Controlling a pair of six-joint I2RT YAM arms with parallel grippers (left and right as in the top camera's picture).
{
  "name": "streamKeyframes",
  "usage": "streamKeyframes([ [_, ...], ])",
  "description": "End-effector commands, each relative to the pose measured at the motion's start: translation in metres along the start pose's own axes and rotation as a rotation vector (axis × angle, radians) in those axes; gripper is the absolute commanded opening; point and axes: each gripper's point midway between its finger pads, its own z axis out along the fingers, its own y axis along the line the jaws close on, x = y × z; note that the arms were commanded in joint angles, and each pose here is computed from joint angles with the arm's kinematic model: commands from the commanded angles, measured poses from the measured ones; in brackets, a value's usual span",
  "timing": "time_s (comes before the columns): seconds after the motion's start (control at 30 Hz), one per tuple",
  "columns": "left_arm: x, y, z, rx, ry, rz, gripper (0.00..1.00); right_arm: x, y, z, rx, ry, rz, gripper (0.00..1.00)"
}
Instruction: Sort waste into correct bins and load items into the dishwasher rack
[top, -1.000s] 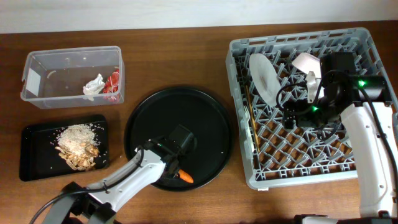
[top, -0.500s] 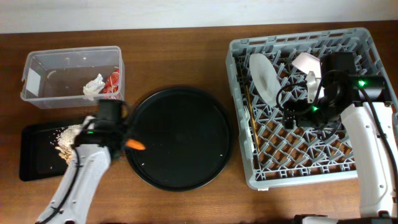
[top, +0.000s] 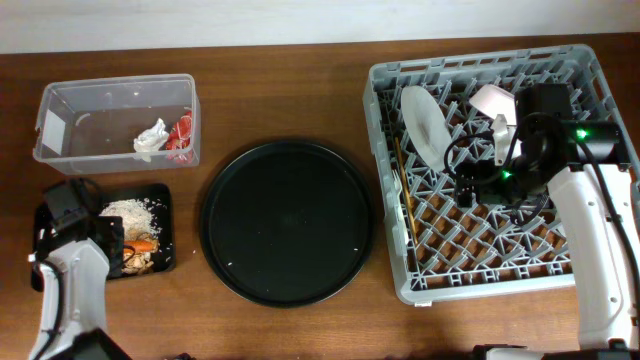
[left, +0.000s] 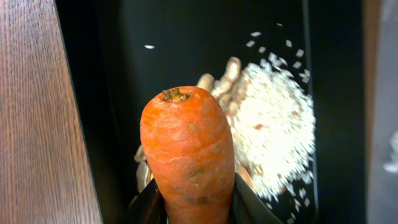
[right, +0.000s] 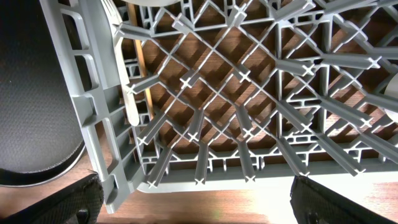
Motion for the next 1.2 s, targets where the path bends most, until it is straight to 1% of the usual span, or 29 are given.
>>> streamKeyframes([
  [0.0,-0.005,0.003,0.015,-0.04,-0.001,0.003,0.19,0.001,0.0,0.001,-0.005,0.004,-0.002,0.99],
  [0.17,0.0,0.006,0.033,-0.077,0.017,0.012,0.19,0.001,0.0,0.001,-0.005,0.004,-0.002,0.99],
  [0.2,0.001,0.007,0.034,-0.081,0.019,0.013,0.2,0.001,0.0,0.001,-0.005,0.005,-0.002,0.99],
  [0.23,0.001,0.007,0.034,-0.082,0.021,0.014,0.31,0.001,0.0,0.001,-0.005,0.004,-0.002,0.99],
  [0.27,0.002,0.006,0.034,-0.08,0.024,0.026,0.36,0.001,0.0,0.001,-0.005,0.004,-0.002,0.99],
  [0.3,0.002,0.006,0.034,-0.078,0.026,0.036,0.44,0.001,0.0,0.001,-0.005,0.004,-0.002,0.99],
  [0.33,0.002,0.006,0.034,-0.078,0.027,0.045,0.55,0.001,0.0,0.001,-0.005,0.004,-0.002,0.99],
  [0.4,0.001,0.003,0.033,-0.069,0.027,0.09,0.6,0.001,0.0,0.001,-0.005,0.004,-0.002,0.99],
  [0.43,-0.001,-0.002,0.03,-0.052,0.029,0.118,0.66,0.001,0.0,0.001,-0.005,0.004,-0.002,0.99],
  [0.47,-0.002,-0.01,0.025,-0.02,0.037,0.157,0.71,0.001,0.0,0.001,-0.005,0.004,-0.002,0.99],
  [0.53,-0.007,-0.03,0.005,0.048,0.054,0.211,0.77,0.001,0.0,0.001,-0.005,0.004,-0.002,0.99],
  [0.57,-0.009,-0.039,-0.008,0.081,0.066,0.238,0.83,0.001,0.0,0.001,-0.005,0.004,-0.002,0.99],
  [0.6,-0.011,-0.048,-0.019,0.117,0.07,0.265,0.92,0.0,0.0,0.001,-0.005,0.003,-0.002,0.99],
  [0.67,-0.007,-0.071,-0.044,0.216,0.083,0.381,0.99,-0.002,0.0,0.001,-0.006,-0.005,-0.002,0.99],
  [0.73,0.013,-0.1,-0.073,0.358,0.089,0.62,0.99,-0.005,0.004,0.001,-0.029,-0.017,-0.004,0.99],
  [0.77,0.033,-0.114,-0.088,0.447,0.107,0.776,0.99,-0.007,0.009,0.001,-0.058,-0.027,-0.006,0.99],
  [0.8,0.05,-0.123,-0.098,0.508,0.121,0.888,0.99,-0.011,0.013,0.0,-0.084,-0.041,-0.008,0.99],
  [0.87,0.086,-0.132,-0.112,0.567,0.138,1.043,0.99,-0.018,0.021,-0.001,-0.13,-0.074,-0.022,0.99],
  [0.93,0.123,-0.129,-0.123,0.599,0.165,1.212,0.99,-0.025,0.028,-0.002,-0.168,-0.103,-0.068,0.99],
  [0.97,0.135,-0.126,-0.125,0.596,0.175,1.265,0.99,-0.026,0.03,-0.003,-0.178,-0.108,-0.086,0.99],
  [1.0,0.155,-0.11,-0.127,0.554,0.205,1.371,0.99,-0.024,0.03,-0.001,-0.177,-0.097,-0.084,0.99],
  [1.03,0.161,-0.101,-0.127,0.523,0.222,1.404,0.99,-0.022,0.029,-0.001,-0.171,-0.087,-0.081,0.99],
  [1.07,0.167,-0.082,-0.125,0.458,0.264,1.453,0.99,-0.017,0.024,0.0,-0.148,-0.065,-0.076,0.99],
  [1.1,0.169,-0.062,-0.124,0.381,0.306,1.491,0.99,-0.011,0.018,0.001,-0.113,-0.038,-0.07,0.99],
  [1.17,0.161,-0.025,-0.121,0.222,0.374,1.532,0.99,-0.003,0.013,0.001,-0.081,-0.01,-0.066,0.99],
])
